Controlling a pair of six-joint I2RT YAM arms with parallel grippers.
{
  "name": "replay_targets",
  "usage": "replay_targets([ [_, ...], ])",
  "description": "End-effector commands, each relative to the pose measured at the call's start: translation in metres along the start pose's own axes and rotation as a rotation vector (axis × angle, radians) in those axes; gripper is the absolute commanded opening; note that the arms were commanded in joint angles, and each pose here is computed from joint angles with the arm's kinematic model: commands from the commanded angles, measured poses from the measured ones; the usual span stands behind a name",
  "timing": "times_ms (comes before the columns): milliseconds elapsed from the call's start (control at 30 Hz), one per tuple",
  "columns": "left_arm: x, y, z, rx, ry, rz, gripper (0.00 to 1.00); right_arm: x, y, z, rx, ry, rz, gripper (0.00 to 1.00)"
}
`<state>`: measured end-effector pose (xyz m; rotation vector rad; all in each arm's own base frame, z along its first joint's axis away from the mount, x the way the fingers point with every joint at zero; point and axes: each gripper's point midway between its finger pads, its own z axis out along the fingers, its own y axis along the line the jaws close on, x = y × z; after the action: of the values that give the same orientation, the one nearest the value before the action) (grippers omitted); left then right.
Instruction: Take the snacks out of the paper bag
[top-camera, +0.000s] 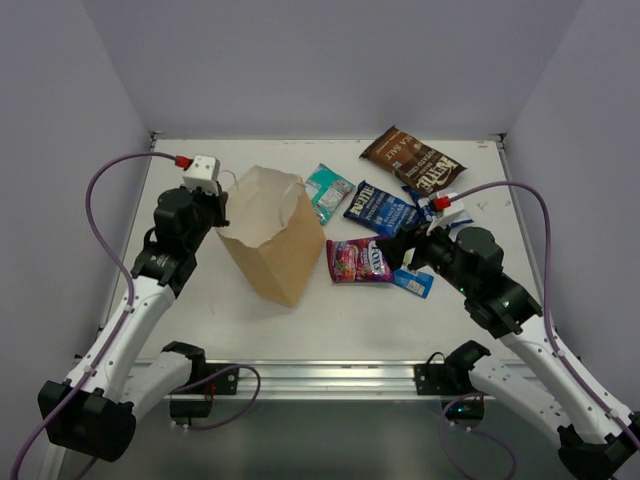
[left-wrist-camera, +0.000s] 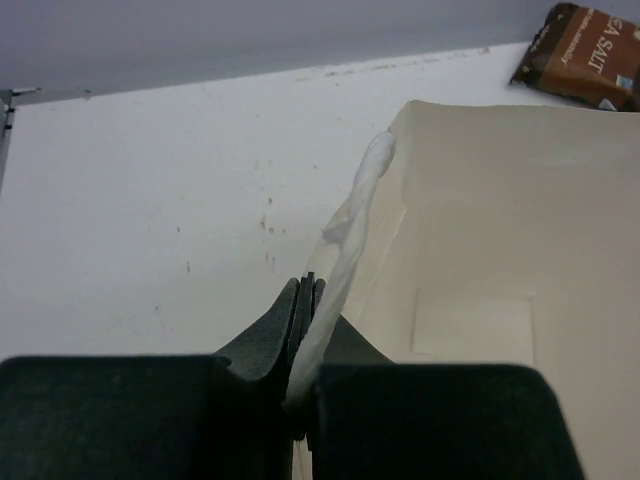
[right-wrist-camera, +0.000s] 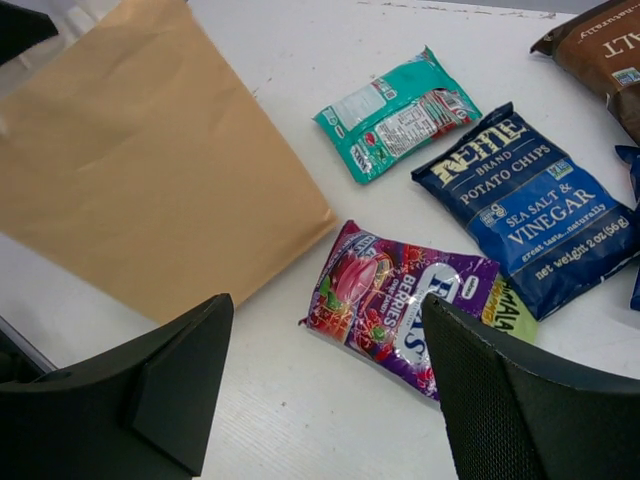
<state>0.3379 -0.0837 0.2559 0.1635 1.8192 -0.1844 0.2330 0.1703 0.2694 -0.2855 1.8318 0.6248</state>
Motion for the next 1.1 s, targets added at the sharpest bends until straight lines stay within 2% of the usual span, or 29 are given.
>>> replay_targets([
  [0, -0.054, 0.023, -0.006, -0.111, -0.164, -0.005, 0.00, -0.012, -0.006, -0.003, 0.032, -0.028, -0.033, 0.79],
  [467, -0.041, 0.087, 0.014, -0.298, -0.126, 0.008, 0.00, -0.013, -0.009, -0.002, 0.051, -0.018, -0.050, 0.79],
  [800, -0.075, 0.084, 0.016, -0.272, -0.174, -0.038, 0.00, -0.021, -0.012, -0.006, 0.073, -0.026, -0.076, 0.80],
  [1067, -0.055, 0.086, 0.022, -0.277, -0.098, -0.042, 0.00, -0.023, -0.010, -0.002, 0.068, -0.019, -0.075, 0.80],
])
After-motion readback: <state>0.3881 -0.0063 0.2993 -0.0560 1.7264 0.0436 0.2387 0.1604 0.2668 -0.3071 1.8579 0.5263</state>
